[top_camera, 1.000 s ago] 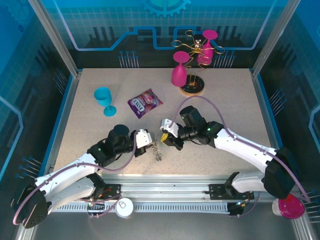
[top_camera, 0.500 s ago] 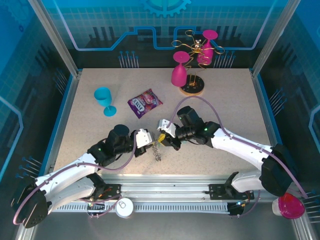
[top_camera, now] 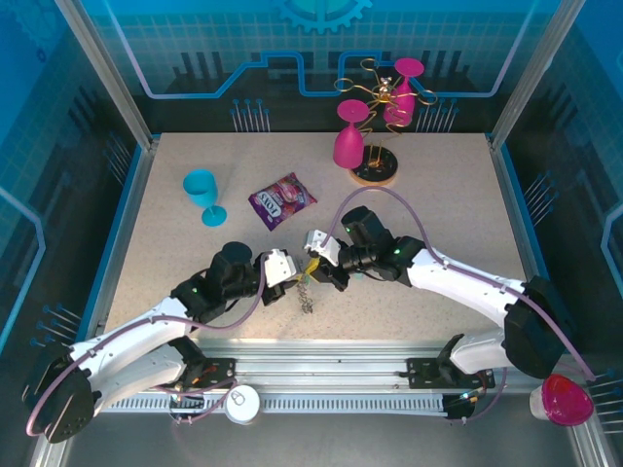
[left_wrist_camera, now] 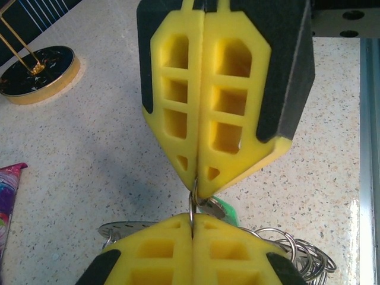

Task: Put the keys on the keyring

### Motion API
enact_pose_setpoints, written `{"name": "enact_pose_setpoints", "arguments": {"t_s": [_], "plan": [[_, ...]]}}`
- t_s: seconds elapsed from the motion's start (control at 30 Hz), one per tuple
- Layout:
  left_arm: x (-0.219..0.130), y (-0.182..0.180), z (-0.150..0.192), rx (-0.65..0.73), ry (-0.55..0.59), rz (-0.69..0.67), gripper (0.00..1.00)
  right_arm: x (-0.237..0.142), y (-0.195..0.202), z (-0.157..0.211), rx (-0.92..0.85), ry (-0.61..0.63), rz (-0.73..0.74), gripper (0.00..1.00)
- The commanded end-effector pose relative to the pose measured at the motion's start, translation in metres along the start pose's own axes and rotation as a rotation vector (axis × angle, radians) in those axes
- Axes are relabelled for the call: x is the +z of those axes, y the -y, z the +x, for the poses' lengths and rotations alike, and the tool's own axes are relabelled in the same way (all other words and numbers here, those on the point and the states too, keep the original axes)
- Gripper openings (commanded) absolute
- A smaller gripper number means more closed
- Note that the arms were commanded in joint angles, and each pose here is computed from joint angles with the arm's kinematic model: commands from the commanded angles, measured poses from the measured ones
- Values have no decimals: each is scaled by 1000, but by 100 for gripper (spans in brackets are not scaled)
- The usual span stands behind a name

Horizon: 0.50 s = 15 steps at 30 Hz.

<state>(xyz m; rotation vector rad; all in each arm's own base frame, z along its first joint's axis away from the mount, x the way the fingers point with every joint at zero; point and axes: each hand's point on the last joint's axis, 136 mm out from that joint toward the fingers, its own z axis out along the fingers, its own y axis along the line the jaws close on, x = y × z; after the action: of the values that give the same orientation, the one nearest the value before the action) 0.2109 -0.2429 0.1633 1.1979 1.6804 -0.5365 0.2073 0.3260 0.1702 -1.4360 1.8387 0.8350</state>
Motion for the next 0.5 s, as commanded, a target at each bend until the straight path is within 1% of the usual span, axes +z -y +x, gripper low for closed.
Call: {"name": "enact_pose_setpoints", "arguments": {"t_s": [0.0, 0.13, 0.23, 0.47], "plan": [[-1, 4, -14, 13, 63, 20, 0, 0, 19, -15, 30, 21, 98, 0], [-2, 0, -15, 26, 73, -7, 0, -4, 34, -15, 144, 30, 147, 0], [-3, -3, -16, 43, 78, -23, 0, -3, 36, -17, 204, 38, 141, 0], [-4, -6, -17, 127, 81, -71, 0, 0, 35, -22, 347, 78, 60, 0]]}}
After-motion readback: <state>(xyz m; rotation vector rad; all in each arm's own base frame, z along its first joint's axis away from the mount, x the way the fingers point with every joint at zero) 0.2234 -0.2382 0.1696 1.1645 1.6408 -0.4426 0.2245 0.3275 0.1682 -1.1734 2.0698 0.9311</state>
